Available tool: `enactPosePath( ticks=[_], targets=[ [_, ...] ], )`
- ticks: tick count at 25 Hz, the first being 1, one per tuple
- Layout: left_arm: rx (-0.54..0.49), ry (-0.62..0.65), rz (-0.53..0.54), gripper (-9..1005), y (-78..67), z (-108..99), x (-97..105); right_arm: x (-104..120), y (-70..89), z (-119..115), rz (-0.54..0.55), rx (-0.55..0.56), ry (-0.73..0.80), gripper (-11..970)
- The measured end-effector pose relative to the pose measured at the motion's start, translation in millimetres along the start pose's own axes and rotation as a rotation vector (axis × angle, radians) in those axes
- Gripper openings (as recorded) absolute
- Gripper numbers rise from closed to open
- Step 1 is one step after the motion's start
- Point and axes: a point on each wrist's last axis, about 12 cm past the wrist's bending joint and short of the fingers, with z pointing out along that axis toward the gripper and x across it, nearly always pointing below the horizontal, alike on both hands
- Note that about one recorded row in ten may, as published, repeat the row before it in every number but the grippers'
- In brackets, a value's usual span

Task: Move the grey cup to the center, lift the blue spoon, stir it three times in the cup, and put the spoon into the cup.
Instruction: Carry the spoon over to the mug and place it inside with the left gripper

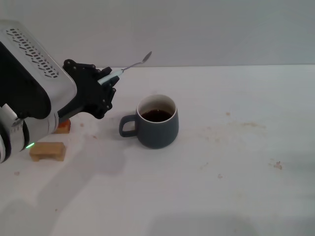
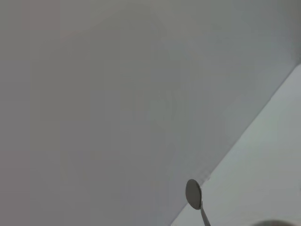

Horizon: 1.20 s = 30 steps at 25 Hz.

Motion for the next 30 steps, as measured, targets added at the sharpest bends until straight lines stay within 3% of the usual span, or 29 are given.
enactPosePath(
  ticks=[7,30],
  targets=[
    [0.017,0.037,0.029,138,2.1,-2,-7,0,0.0,0,0.000,0.000,0.005,-2],
    [0.118,0.110,0.059,137,-10.8,-3,-9,3,-0.3,0,0.000,0.002,0.022,-2]
  ],
)
